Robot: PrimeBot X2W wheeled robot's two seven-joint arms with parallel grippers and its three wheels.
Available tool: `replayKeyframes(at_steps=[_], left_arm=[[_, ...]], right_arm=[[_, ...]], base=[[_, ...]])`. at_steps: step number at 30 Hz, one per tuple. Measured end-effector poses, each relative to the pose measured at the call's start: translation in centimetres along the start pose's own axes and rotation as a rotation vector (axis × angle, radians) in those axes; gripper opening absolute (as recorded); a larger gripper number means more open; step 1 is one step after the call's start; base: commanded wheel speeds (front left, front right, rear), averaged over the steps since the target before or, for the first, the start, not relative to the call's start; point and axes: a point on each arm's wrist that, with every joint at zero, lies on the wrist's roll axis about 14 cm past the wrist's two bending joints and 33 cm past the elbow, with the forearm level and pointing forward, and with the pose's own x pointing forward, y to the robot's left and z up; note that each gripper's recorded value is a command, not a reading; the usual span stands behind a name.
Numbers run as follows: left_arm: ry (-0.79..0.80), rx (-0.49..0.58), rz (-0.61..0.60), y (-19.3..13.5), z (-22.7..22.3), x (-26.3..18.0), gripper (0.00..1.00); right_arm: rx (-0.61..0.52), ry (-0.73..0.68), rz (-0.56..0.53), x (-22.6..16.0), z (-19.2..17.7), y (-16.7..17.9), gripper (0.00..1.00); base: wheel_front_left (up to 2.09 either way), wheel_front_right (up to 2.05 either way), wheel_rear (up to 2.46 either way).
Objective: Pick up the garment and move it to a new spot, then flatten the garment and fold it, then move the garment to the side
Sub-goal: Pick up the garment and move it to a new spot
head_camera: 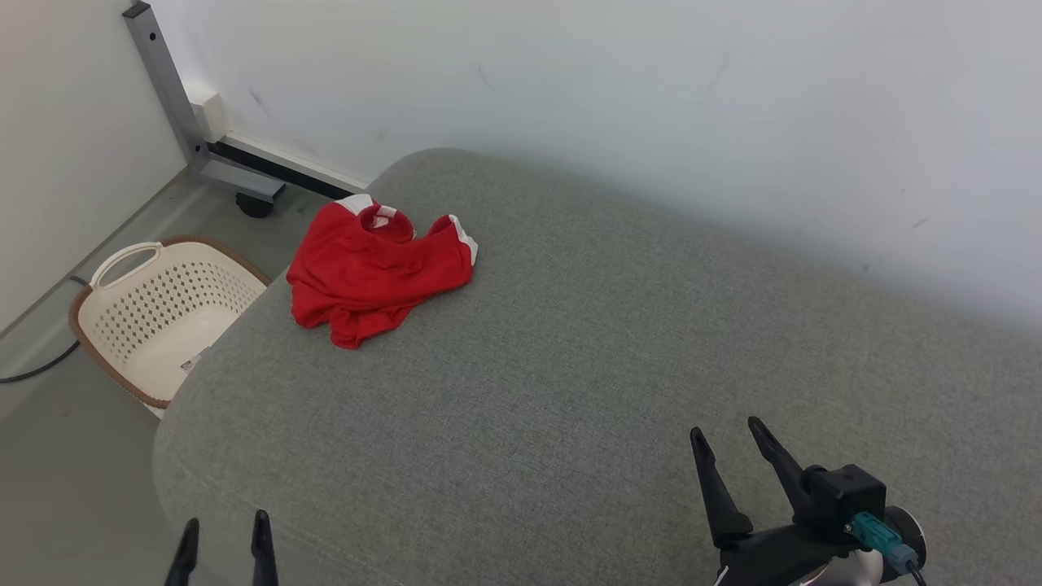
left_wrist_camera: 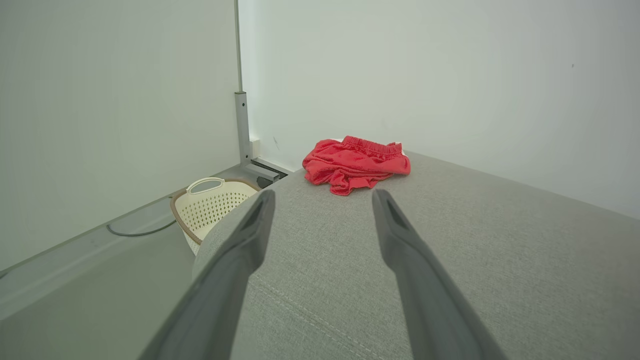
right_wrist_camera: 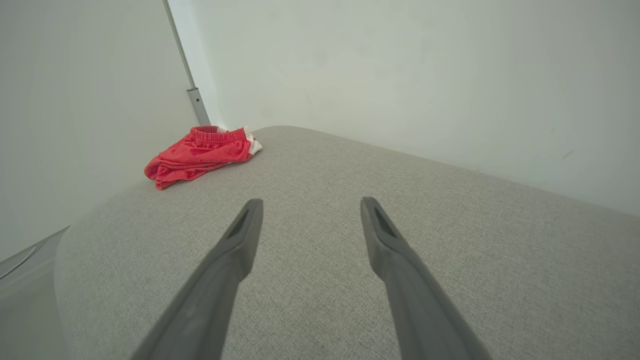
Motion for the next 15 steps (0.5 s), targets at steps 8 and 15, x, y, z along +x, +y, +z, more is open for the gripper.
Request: replayKeyframes(at_steps=[8, 15], left_arm=[[0.083, -0.031, -0.068, -1.5, -1.4, 3.3, 1.00], [0.196, -0.033, -0.117, -2.8, -2.7, 9.0, 1.00]], right_arm=[[-0.001, 0.001, 0.001, 0.1, 0.0, -0.1, 1.00], [-0.026, 0.038, 0.000, 0.0, -0.5, -0.5, 1.00]], base=[[0.00, 0.00, 0.00], [0.00, 0.00, 0.00]])
